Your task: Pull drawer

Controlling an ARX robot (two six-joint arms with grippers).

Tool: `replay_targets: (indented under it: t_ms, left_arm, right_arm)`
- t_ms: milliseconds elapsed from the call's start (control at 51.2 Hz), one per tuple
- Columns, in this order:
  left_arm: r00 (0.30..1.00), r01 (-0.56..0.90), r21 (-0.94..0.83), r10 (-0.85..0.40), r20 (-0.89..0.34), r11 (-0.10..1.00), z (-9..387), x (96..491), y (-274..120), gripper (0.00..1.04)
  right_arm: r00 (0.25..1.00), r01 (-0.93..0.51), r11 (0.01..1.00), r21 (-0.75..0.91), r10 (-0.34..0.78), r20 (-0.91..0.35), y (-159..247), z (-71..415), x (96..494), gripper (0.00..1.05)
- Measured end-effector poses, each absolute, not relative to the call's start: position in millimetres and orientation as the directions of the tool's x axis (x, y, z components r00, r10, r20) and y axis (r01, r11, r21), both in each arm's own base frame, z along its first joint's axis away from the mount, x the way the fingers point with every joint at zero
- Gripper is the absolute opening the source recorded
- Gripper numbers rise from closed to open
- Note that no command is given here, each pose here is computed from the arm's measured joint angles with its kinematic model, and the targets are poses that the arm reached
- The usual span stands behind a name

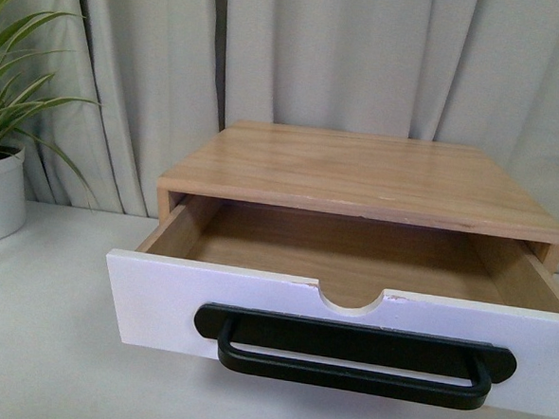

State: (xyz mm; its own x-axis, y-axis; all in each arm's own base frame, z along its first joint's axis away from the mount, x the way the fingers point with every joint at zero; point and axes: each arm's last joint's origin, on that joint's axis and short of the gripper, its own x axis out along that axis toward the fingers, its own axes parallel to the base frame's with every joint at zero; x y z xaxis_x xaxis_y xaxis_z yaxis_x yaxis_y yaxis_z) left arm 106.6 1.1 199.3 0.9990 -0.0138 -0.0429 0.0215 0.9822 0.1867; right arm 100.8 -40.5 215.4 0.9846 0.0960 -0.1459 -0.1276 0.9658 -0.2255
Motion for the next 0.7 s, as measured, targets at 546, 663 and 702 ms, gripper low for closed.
replay_targets:
  t_ms: [546, 663, 702]
  left_arm:
    - [1.000, -0.001, 0.012, 0.001, -0.006, 1.000, 178.6, 97.7, 0.2, 0.05]
    - [1.000, -0.003, 0.003, 0.003, -0.009, 1.000, 174.6, 97.7, 0.2, 0.04]
    - [1.000, -0.002, 0.002, 0.002, 0.000, 1.000, 169.8, 97.4, 0.2, 0.04]
  right_arm:
    - [1.000, 0.010, 1.000, -0.017, -0.010, 0.000, -13.3, 185.9, 97.7, 0.04]
    - [1.000, 0.021, 1.000, -0.014, -0.021, 0.002, -2.9, 181.3, 97.7, 0.01]
    - [1.000, -0.004, 1.000, -0.014, 0.004, 0.002, -0.5, 179.5, 97.6, 0.01]
